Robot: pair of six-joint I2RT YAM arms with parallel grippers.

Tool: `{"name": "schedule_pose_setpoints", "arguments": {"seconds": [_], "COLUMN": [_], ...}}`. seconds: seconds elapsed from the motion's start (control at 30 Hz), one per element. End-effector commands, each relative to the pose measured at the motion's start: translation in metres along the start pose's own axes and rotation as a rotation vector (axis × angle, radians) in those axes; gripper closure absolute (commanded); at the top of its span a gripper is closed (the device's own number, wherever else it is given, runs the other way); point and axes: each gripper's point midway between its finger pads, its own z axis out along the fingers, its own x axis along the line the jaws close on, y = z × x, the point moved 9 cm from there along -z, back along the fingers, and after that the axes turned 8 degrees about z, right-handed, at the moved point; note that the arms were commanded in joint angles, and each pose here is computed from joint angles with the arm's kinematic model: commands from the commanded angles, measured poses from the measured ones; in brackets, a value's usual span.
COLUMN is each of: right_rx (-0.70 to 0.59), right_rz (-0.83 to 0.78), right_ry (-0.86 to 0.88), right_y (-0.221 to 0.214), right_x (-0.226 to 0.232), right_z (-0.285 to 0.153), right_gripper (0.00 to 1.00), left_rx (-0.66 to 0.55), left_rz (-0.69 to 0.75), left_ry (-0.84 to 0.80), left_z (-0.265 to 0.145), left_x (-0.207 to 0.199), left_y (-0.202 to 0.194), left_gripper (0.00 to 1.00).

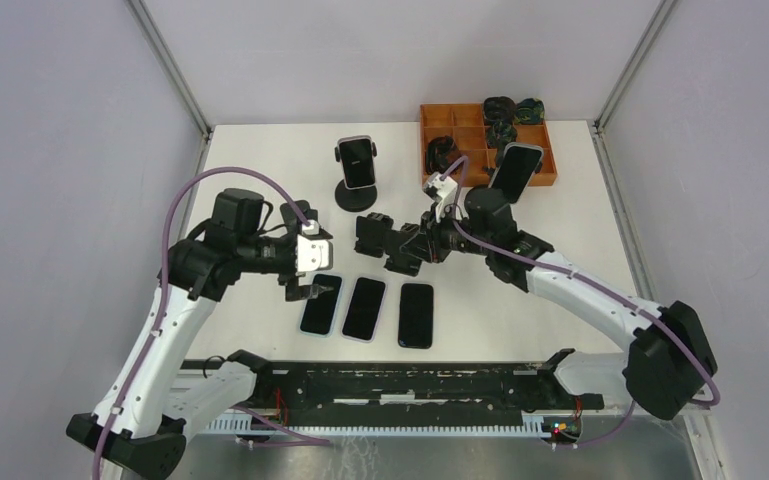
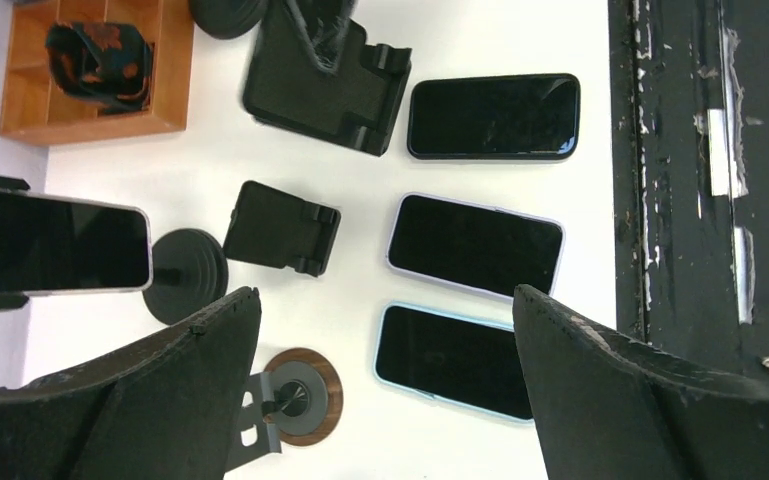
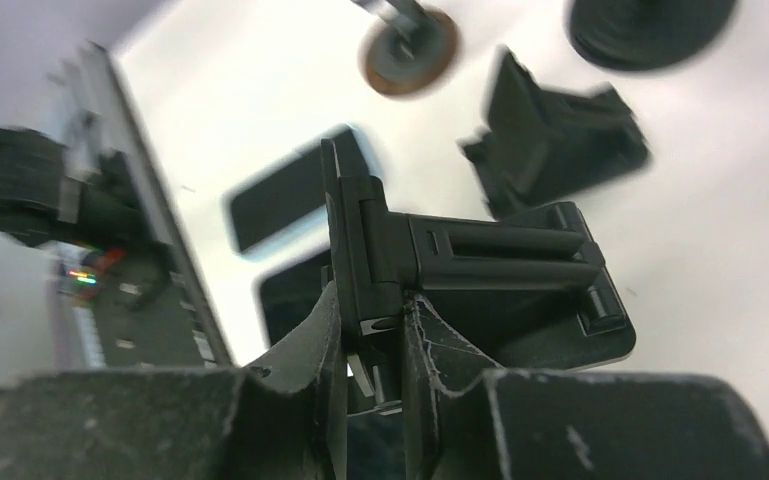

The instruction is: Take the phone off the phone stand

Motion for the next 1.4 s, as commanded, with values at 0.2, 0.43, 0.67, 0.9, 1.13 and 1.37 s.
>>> {"name": "schedule_pose_setpoints", "arguments": {"seconds": [0.2,0.43,0.67,0.9,1.13,1.37], "right_rx": [0.119,0.174,0.315,0.298,0.302,0.182], "right_rz": [-0.243,-0.277,-0.212,-0.181,-0.160,-0.218], "right_ry": [-0.166,-0.049,-0.012,-0.040,-0.174,-0.276], "right_y": [-0.004,-0.006,-0.027,-0.033,-0.024,0.019], "right_x": [-0.067,-0.097,-0.125,-0.124,-0.126,-0.107], "right_z": [0.021,0.039,0.049,0.037,0.028,0.009], "right_gripper": [1.00,1.00,0.98,0.87,0.49,0.02], "left_rx": [0.011,0.018,0.028,0.030,0.021,0.045], "left_rz": [-0.078,-0.060,-0.066,-0.075,-0.108,-0.204], "left_ry": [0.083,0.069,0.080,0.071,0.090,0.181], "left_z": [-0.008,-0.009,-0.011,-0.009,-0.008,-0.008], "left_x": [0.008,0.003,0.002,0.000,0.005,0.023], "left_y": [0.010,0.008,0.008,0.005,0.007,0.010], "left_gripper": [0.00,0.00,0.00,0.00,0.00,0.00]}}
